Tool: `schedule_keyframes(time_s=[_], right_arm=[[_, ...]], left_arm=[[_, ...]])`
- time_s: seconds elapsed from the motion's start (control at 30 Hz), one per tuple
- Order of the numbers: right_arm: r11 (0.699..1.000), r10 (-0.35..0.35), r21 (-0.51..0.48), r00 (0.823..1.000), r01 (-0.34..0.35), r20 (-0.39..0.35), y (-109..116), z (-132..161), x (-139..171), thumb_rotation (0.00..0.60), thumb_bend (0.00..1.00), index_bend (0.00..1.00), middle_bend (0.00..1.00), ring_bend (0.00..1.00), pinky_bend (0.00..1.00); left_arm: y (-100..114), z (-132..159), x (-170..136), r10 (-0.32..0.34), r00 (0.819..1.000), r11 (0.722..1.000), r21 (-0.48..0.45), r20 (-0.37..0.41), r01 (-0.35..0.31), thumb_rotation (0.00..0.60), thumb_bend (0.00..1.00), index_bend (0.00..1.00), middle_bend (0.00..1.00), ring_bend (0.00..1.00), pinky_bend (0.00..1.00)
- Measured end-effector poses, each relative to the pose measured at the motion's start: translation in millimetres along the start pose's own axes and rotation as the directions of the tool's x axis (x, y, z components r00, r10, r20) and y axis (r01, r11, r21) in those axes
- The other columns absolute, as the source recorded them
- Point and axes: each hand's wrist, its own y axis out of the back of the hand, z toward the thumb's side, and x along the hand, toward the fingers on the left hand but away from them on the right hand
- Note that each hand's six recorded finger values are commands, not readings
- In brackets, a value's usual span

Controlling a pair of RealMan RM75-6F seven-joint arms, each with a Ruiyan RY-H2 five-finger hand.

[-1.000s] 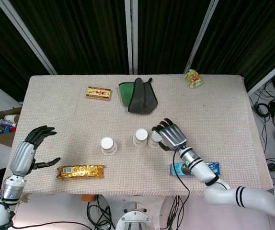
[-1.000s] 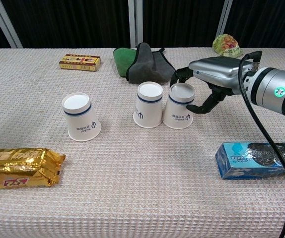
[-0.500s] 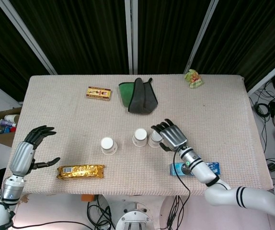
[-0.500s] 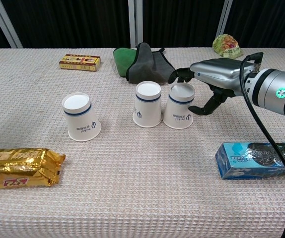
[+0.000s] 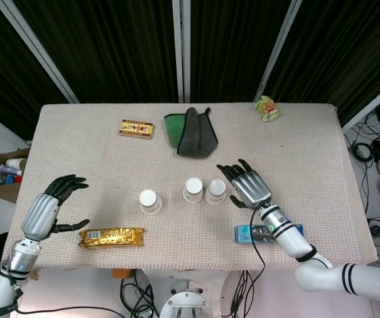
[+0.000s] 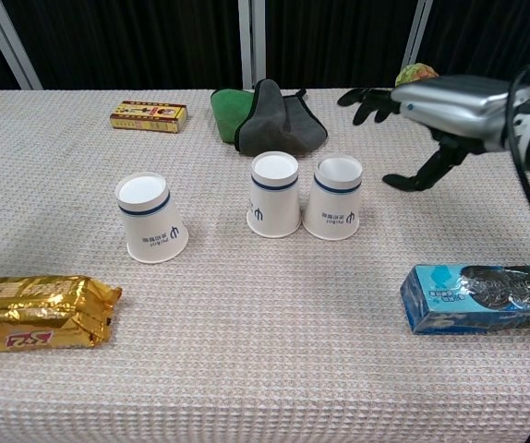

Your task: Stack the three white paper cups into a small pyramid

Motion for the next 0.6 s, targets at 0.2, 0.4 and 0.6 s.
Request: schedule_keyframes(time_s=[0.2,0.4,0.6], right_arm=[[0.992,-0.124,0.048,0.985,0.119,0.121,41,-47,55,0.600,0.30,0.04,0.16,0.14,0.10],[0.983,-0.183,0.047,0.960,0.177,0.214,55,-81,108,0.600,0.30,0.04,0.17,0.14,0.10],[0.978,-0.205,0.018,0.947,0.207,0.246,56,-94,131,0.600,0.30,0.04,0.17,0.14,0.10]], left_arm=[[-21,12,26,-0.164,0.986,0.984,0.079,0.032,0.161,0.600,0.00,0.26,0.19,0.12,0.15],[-40,32,55,-0.289,0.955,0.951,0.131,0.062,0.279,0.600,0.00,0.26,0.19,0.12,0.19],[-51,49,86,-0.330,0.942,0.931,0.186,0.064,0.314,0.600,0.00,0.27,0.19,0.14,0.22]])
